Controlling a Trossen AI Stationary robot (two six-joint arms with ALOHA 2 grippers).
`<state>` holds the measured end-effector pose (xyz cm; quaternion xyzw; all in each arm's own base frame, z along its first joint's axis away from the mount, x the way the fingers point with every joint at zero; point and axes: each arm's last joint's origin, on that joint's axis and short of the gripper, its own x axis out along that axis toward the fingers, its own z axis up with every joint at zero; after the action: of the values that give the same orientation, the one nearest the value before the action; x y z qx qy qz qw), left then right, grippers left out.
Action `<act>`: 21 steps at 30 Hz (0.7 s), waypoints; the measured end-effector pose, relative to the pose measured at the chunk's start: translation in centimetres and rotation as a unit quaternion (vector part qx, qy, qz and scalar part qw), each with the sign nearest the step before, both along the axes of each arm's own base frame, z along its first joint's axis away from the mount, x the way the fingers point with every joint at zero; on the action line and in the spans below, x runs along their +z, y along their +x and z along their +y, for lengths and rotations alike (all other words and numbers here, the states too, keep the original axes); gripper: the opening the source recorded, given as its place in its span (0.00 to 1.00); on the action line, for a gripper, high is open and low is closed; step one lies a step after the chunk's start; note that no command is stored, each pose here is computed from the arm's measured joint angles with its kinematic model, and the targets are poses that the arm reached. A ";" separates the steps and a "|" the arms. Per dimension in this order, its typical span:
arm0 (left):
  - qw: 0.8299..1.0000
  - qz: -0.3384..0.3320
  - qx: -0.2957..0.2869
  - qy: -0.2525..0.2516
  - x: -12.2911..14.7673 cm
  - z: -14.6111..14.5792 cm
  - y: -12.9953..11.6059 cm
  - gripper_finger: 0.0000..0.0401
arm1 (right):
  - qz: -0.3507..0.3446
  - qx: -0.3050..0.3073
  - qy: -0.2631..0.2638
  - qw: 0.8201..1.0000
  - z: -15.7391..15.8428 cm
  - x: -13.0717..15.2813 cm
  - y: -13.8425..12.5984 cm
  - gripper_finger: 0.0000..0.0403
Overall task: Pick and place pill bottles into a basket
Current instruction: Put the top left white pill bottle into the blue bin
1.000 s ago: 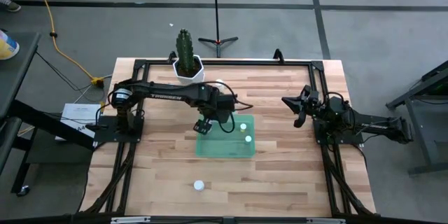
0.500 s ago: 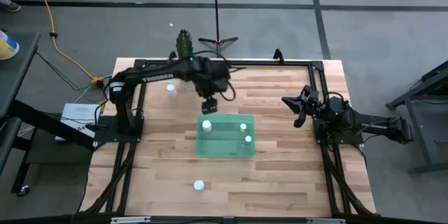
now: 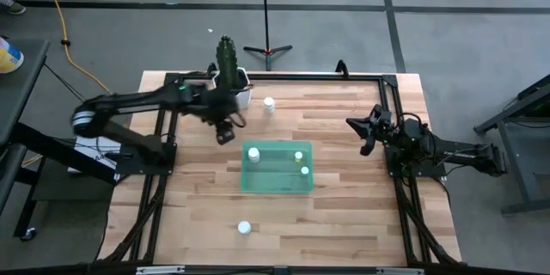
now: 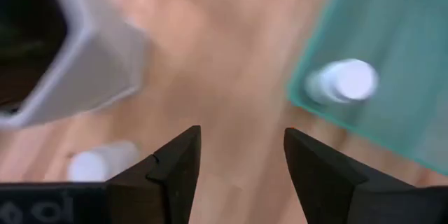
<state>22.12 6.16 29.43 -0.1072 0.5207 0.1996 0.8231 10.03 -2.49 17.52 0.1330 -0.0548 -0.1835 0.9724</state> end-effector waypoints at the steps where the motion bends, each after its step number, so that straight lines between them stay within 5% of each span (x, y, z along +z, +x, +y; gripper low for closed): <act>1: 1.000 -0.014 0.014 0.015 -0.2 -0.2 -1.0 0.59 | 0.000 -0.002 0.000 1.000 0.0 0.0 0.0 0.00; 8: 0.985 -0.082 0.079 0.128 -3.3 -0.7 -5.4 0.62 | -0.001 -0.023 0.001 1.000 -0.1 0.0 -0.1 0.00; 21: 0.974 -0.033 0.178 0.132 -6.5 2.7 -7.5 0.92 | -0.005 -0.023 0.010 1.000 -0.1 0.0 -0.1 0.00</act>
<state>14.64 8.90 22.98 -0.0955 0.4344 0.4065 0.7981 9.97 -2.62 17.53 0.1426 -0.0606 -0.2057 0.9663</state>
